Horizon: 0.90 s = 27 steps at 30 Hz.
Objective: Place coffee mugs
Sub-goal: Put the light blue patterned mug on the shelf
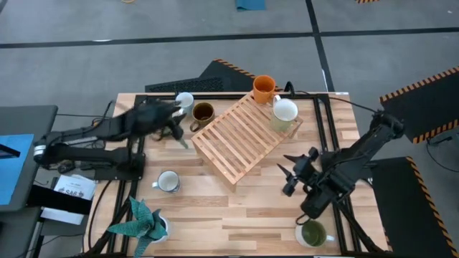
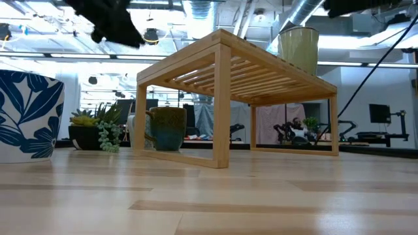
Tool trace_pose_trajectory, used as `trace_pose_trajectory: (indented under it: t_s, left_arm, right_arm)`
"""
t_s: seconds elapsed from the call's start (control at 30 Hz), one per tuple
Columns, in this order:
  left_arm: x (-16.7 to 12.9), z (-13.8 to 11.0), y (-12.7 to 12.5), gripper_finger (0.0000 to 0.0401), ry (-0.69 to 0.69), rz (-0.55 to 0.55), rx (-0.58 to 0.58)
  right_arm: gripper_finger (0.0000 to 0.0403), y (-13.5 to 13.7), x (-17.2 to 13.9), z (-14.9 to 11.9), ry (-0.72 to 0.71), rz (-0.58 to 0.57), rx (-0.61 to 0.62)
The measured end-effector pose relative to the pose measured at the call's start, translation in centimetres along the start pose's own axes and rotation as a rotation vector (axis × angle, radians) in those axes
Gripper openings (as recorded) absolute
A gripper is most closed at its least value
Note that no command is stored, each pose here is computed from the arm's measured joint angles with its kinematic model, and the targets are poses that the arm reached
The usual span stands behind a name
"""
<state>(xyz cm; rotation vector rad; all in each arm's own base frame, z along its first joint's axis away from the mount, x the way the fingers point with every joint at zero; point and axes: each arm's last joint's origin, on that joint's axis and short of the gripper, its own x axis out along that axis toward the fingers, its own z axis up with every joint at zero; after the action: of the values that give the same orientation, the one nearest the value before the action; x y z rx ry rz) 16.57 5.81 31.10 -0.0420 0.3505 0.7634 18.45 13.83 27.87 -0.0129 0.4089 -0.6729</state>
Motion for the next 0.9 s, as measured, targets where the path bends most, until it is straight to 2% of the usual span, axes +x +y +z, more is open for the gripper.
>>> trace_pose_trajectory:
  t_s: [0.13,0.27,0.4,0.57,0.73,0.9]
  left_arm:
    - [4.1,0.7,2.2,0.0155,0.253,0.02,0.006]
    - [8.4,0.7,5.1,0.0155,0.427,-0.008,-0.071]
    - [11.9,0.1,7.0,0.0155,0.529,-0.072,-0.129]
    - [15.0,-1.5,7.8,0.0155,0.618,-0.027,-0.099]
    - [16.5,-2.9,8.3,0.0155,0.682,0.092,-0.046]
    - [17.2,-3.7,8.4,0.0155,0.72,0.05,-0.039]
  right_arm:
    - [0.0205,0.5,1.3,-0.4,0.025,-0.05,-0.029]
    - [0.0205,1.2,2.5,-1.0,0.052,-0.088,-0.064]
    - [0.0205,1.5,3.1,-1.4,0.121,-0.087,-0.094]
    - [0.0205,1.3,3.3,-1.3,0.13,-0.09,-0.085]
    - [0.0205,1.2,3.2,-1.2,0.13,-0.085,-0.079]
    - [0.0205,1.2,3.2,-1.2,0.13,-0.085,-0.079]
